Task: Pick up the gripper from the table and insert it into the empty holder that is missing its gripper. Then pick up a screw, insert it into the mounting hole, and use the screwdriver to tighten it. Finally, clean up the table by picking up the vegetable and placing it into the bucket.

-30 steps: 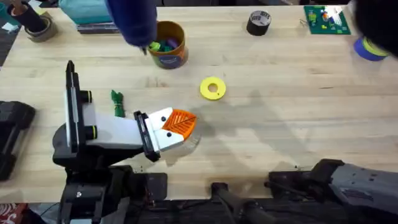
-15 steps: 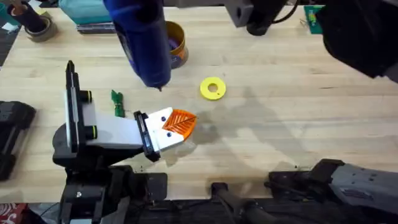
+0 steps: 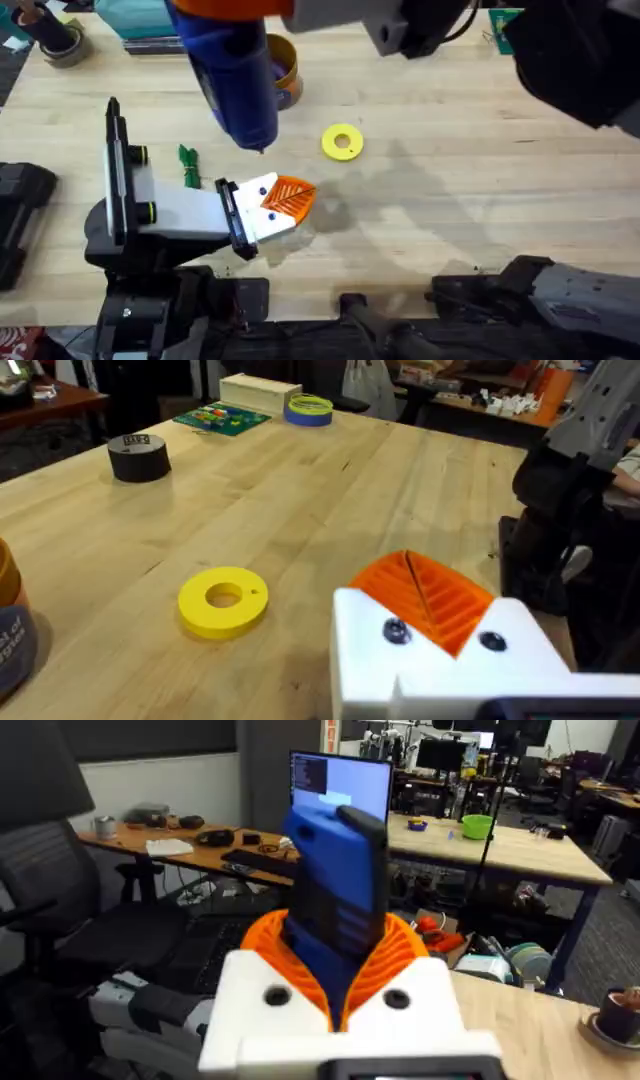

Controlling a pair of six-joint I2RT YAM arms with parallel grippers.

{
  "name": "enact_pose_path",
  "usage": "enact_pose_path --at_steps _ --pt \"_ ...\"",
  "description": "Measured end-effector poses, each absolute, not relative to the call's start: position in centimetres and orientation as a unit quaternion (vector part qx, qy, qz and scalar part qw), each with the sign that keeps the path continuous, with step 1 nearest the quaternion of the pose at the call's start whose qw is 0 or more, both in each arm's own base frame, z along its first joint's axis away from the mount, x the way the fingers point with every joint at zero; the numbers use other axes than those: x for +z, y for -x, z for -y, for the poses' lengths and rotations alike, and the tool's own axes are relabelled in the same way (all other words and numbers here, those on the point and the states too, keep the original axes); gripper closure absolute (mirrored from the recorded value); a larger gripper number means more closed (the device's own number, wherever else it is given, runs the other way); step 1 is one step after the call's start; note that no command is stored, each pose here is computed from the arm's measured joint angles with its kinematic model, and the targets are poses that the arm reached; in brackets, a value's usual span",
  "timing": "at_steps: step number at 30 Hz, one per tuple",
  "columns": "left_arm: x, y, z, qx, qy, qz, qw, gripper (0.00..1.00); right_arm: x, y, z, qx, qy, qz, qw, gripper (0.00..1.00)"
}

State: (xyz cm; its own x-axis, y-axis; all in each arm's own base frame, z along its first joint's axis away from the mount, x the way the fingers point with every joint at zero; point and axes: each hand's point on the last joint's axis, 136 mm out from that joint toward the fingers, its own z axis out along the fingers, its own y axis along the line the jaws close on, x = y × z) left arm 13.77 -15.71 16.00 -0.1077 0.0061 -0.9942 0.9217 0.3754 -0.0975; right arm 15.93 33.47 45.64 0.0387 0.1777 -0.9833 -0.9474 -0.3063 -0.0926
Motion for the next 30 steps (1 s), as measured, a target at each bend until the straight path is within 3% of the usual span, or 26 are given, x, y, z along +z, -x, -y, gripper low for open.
enact_pose_path --at_steps 30 --pt "16.0 -13.8 15.7 -0.414 -0.375 -0.618 0.553 0.997 41.6 -15.4 -34.2 0.591 0.559 -0.351 0.463 0.978"
